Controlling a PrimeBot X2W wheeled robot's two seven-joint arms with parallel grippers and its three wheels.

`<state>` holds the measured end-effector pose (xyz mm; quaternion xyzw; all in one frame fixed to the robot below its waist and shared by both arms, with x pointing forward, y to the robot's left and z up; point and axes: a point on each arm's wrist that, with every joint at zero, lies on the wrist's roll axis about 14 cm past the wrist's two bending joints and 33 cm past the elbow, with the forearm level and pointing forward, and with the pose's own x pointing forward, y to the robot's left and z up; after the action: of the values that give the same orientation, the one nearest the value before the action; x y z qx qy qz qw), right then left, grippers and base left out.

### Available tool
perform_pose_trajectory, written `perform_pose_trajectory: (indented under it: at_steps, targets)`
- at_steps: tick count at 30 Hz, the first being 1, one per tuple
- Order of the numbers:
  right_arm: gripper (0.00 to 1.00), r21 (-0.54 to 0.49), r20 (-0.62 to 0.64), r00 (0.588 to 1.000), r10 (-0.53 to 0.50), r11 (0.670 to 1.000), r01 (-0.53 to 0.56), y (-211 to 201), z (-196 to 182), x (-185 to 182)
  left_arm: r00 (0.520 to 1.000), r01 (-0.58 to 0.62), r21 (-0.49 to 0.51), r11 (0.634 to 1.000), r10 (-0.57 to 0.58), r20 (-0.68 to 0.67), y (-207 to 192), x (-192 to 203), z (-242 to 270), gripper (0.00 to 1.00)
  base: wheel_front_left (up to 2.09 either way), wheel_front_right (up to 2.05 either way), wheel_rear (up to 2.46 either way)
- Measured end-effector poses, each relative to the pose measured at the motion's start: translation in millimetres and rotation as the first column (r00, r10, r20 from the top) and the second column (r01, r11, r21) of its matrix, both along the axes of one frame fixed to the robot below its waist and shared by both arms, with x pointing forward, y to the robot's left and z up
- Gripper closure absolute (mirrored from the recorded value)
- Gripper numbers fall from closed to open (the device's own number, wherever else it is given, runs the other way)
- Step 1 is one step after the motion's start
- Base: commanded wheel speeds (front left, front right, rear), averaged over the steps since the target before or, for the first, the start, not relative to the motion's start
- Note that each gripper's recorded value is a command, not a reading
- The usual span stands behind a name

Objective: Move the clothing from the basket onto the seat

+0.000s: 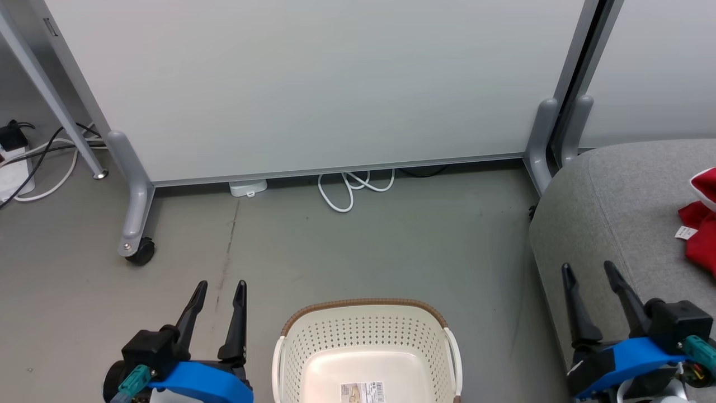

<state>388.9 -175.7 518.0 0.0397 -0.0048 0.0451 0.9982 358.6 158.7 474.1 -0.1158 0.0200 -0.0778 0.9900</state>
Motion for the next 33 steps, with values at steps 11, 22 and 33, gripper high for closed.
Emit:
perform_pose_trajectory:
  at_steps: [11, 22, 33]
  targets:
    - [0.00, 0.031, -0.029, 0.999, 0.044, 0.999, -0.043, 18.9, -12.5, -7.1, 0.998, -0.058, -0.014, 0.998, 0.058, -0.020, 14.2, -6.3, -6.7, 0.00, 0.00, 0.00, 0.00]
    - [0.00, 0.050, -0.045, 0.998, 0.042, 0.998, -0.040, 18.9, -19.1, -9.4, 0.998, -0.061, -0.015, 0.998, 0.061, -0.033, 14.3, -7.8, -10.9, 0.00, 0.00, 0.00, 0.00]
    - [1.00, 0.060, -0.119, 0.992, 0.041, 0.998, -0.035, 19.4, -43.9, -18.2, 0.990, -0.069, -0.013, 0.998, 0.067, -0.124, 13.8, -24.0, -38.5, 1.00, 0.00, 0.00, 0.00]
